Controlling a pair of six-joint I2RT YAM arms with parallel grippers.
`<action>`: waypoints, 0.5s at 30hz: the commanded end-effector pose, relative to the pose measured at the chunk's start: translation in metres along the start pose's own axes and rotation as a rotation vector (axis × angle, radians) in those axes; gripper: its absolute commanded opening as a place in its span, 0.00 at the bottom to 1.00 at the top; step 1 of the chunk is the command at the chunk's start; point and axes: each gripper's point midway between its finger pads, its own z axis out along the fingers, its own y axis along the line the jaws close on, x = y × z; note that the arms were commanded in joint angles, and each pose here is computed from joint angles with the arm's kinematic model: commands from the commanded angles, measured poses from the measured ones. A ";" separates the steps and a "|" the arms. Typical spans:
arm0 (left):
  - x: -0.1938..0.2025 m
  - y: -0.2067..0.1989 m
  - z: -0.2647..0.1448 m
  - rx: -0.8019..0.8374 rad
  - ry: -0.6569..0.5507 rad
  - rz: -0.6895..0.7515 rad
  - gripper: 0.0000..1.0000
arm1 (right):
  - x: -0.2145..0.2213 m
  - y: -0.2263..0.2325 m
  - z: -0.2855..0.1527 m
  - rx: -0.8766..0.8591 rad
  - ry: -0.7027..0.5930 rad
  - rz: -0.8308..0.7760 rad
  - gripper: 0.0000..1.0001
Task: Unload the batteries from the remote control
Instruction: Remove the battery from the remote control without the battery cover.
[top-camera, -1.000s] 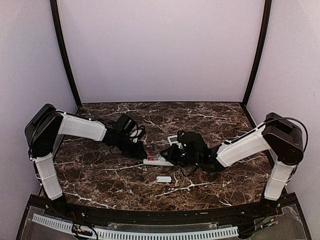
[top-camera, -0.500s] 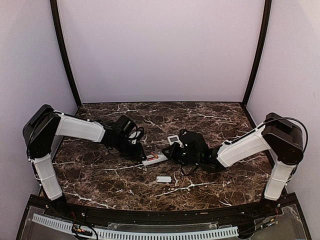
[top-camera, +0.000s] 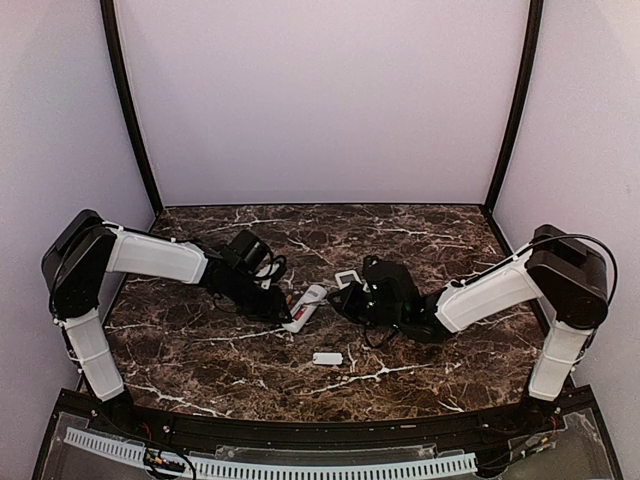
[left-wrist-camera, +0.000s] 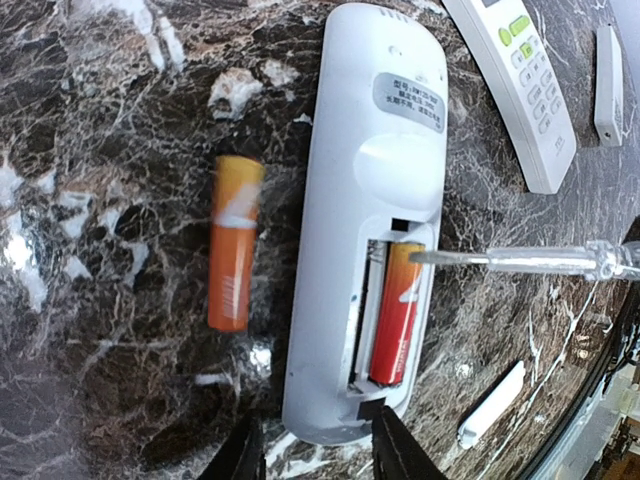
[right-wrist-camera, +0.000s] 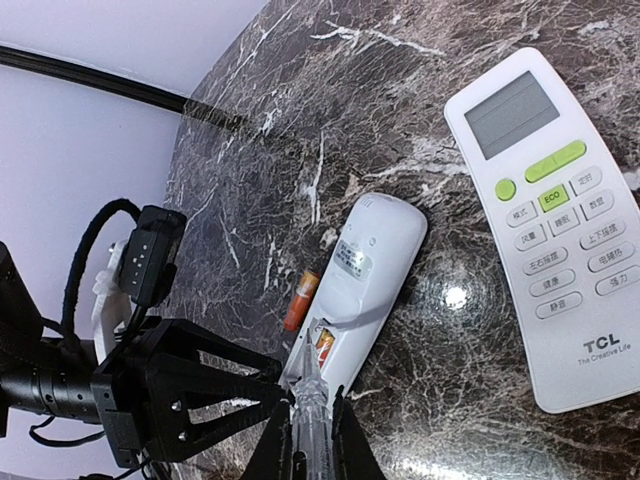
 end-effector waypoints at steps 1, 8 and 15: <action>0.007 -0.006 -0.017 0.008 0.005 0.015 0.39 | -0.012 0.001 -0.005 -0.003 -0.038 -0.006 0.00; 0.001 -0.010 -0.025 0.016 -0.012 0.016 0.42 | -0.012 0.008 -0.004 -0.037 -0.031 -0.017 0.00; -0.001 -0.020 -0.027 0.071 -0.016 0.064 0.48 | -0.020 0.018 -0.014 -0.066 -0.047 -0.060 0.00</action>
